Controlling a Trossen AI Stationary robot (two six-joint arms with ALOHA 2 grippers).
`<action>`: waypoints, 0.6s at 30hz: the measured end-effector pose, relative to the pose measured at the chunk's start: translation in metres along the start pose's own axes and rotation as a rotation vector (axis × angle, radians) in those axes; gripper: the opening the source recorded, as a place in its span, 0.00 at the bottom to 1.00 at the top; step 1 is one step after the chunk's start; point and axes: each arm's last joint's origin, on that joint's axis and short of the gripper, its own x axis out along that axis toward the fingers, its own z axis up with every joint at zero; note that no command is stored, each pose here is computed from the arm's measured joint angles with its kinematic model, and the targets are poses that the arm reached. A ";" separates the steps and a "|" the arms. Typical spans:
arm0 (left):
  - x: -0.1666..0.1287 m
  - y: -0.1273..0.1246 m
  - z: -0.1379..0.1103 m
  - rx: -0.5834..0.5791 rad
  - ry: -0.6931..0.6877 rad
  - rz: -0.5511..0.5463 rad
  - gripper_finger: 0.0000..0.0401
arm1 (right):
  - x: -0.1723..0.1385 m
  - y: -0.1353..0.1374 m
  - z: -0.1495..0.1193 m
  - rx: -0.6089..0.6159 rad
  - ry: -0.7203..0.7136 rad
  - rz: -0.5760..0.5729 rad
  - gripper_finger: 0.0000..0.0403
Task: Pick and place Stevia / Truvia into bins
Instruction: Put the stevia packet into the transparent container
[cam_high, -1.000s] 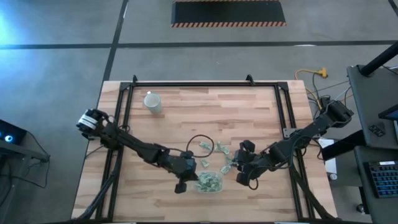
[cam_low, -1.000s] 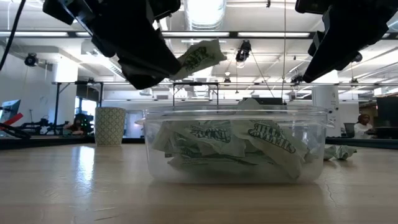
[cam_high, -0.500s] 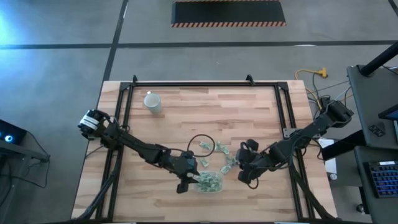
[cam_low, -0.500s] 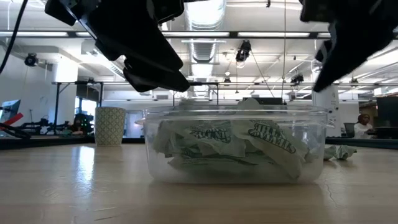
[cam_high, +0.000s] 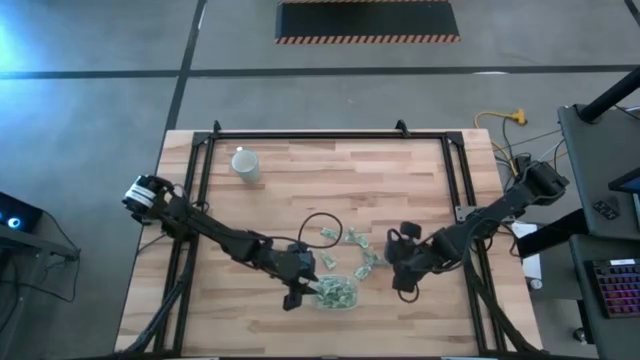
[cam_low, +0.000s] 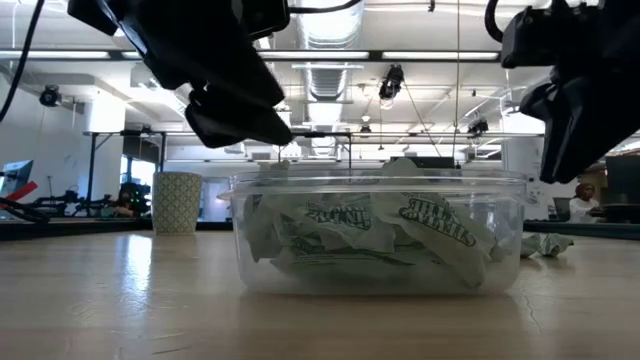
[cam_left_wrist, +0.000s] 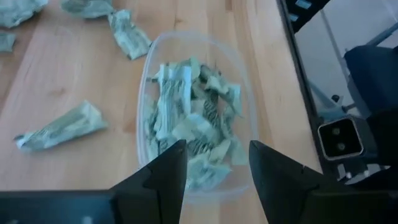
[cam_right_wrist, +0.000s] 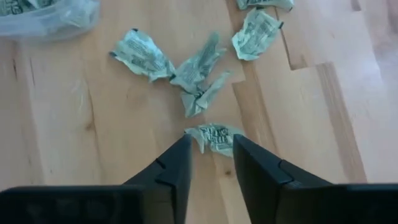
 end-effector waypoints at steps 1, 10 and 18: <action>-0.002 0.000 0.000 -0.001 0.009 0.005 0.39 | 0.001 0.000 0.000 -0.003 0.002 0.010 0.30; -0.018 0.003 -0.004 -0.078 0.096 0.059 0.39 | 0.016 -0.001 -0.008 -0.088 0.000 0.060 0.46; -0.024 0.001 -0.003 -0.075 0.085 0.059 0.39 | 0.028 -0.009 -0.018 -0.071 0.018 0.037 0.49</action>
